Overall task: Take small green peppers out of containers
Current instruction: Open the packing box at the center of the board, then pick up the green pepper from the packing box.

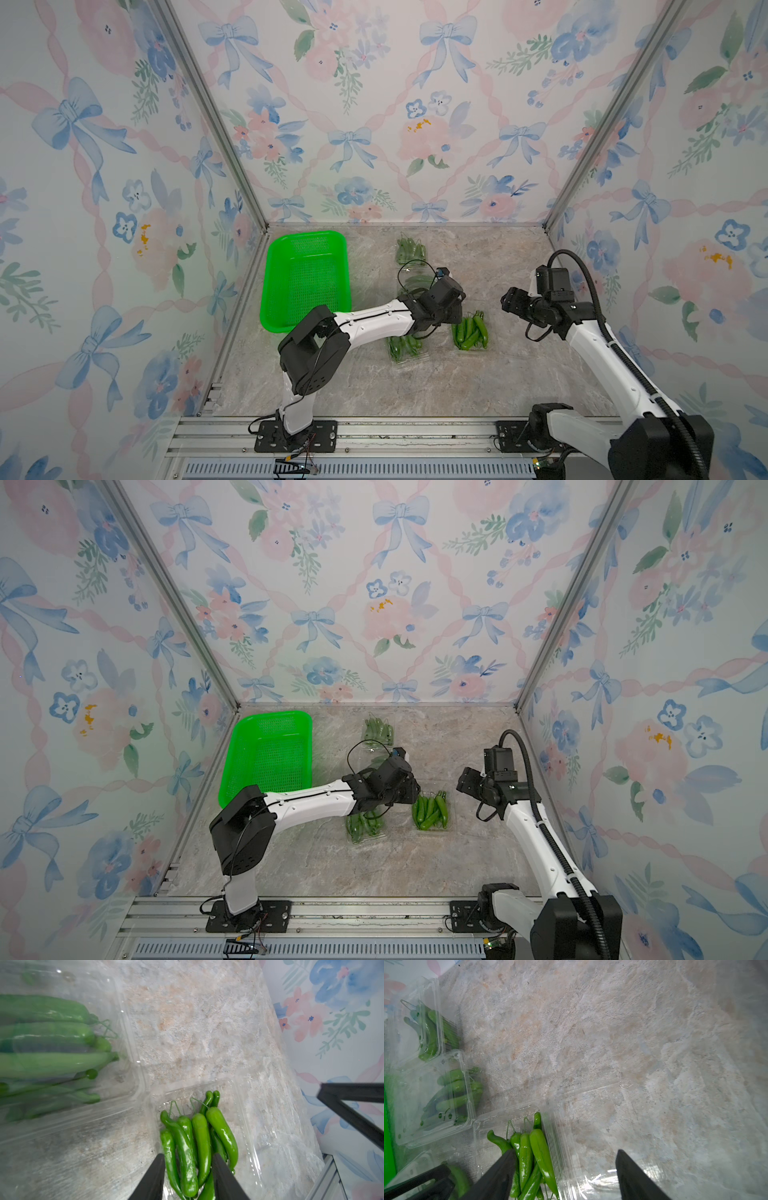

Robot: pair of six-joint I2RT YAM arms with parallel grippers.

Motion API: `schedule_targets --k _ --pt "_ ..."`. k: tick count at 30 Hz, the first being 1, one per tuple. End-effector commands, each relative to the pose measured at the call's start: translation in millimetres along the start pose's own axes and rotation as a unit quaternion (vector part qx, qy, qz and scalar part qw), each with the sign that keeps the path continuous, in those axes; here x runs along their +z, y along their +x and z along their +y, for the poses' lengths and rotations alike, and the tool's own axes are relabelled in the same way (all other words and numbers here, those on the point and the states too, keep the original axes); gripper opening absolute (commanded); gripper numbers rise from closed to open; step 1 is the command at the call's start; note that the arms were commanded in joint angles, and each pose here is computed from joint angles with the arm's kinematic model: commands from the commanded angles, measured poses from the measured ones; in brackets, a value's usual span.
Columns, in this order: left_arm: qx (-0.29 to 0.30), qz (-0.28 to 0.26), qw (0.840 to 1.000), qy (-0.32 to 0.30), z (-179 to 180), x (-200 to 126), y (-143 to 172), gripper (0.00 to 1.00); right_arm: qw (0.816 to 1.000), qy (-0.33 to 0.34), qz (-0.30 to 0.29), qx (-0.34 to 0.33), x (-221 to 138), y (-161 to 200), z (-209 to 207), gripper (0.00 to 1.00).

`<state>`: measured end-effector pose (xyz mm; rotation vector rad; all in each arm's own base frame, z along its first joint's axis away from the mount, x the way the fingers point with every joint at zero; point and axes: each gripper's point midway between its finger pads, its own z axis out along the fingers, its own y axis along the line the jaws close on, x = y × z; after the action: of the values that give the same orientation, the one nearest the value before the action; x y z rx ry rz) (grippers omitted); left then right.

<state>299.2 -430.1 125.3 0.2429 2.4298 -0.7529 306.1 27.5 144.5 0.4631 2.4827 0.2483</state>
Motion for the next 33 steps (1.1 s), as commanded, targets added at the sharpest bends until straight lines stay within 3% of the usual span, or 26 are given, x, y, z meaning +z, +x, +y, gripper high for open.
schedule_targets --k 1,15,33 --pt "0.030 0.016 0.999 0.003 -6 1 13 0.42 1.000 -0.010 0.014 -0.007 10 9 6 0.76" --pt "0.024 0.079 0.996 -0.022 7 40 50 0.41 0.999 -0.008 0.032 -0.019 20 23 9 0.76" --pt "0.036 0.102 0.993 -0.055 17 58 65 0.41 0.999 -0.008 0.026 -0.026 18 25 5 0.76"
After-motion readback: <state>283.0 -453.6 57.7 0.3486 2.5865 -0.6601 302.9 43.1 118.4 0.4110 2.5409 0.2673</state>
